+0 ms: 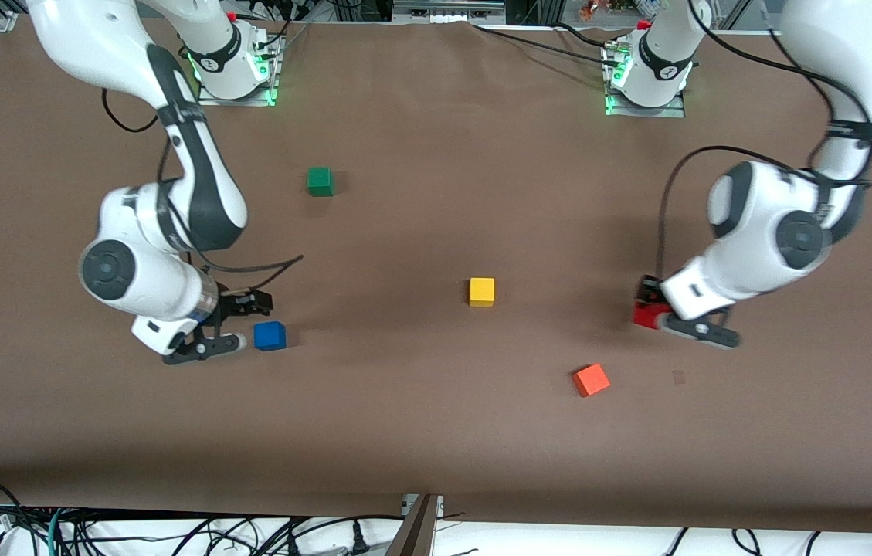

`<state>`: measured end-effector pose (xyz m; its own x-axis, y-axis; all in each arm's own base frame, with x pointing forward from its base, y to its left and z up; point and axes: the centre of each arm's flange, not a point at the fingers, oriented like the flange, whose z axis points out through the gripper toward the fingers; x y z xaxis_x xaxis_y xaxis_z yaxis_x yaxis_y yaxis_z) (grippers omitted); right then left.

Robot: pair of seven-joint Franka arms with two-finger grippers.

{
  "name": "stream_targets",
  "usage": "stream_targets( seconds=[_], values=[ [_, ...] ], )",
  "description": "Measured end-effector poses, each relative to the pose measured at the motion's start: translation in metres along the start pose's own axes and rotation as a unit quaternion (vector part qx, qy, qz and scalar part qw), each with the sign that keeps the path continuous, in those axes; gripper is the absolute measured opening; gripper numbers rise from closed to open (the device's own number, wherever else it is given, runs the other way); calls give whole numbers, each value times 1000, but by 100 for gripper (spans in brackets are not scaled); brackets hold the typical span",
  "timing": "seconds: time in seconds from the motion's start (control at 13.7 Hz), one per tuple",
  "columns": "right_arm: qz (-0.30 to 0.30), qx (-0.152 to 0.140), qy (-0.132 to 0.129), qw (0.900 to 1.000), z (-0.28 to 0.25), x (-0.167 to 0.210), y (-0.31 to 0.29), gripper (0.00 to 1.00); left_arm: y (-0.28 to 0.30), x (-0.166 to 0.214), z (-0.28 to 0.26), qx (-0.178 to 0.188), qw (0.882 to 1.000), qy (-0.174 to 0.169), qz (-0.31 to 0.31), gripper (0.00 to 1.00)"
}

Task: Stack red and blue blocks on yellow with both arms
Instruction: 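Place the red cube on the yellow cube with the left gripper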

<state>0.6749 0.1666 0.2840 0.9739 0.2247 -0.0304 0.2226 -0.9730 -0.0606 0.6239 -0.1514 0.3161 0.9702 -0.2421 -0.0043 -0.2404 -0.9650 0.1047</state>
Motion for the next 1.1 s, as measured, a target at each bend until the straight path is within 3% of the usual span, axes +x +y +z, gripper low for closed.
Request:
stream_targets(
  seconds=[0.37, 0.66, 0.73, 0.95, 1.1],
  values=[
    [-16, -10, -1, 1000, 60, 5, 5, 100, 158, 11, 31, 2, 999, -4, -48, 56],
    [-15, -14, 4, 1000, 77, 6, 8, 98, 232, 10, 77, 9, 997, -17, -75, 56],
    [-15, -14, 5, 1000, 80, 7, 8, 92, 242, 8, 87, 10, 997, -23, -74, 56],
    [-15, -14, 8, 1000, 80, 8, 8, 56, 252, 7, 90, 9, 997, -23, -71, 56],
    [-15, -14, 9, 1000, 75, 10, 7, 56, 255, 6, 91, 10, 997, -24, -72, 56]
  ],
)
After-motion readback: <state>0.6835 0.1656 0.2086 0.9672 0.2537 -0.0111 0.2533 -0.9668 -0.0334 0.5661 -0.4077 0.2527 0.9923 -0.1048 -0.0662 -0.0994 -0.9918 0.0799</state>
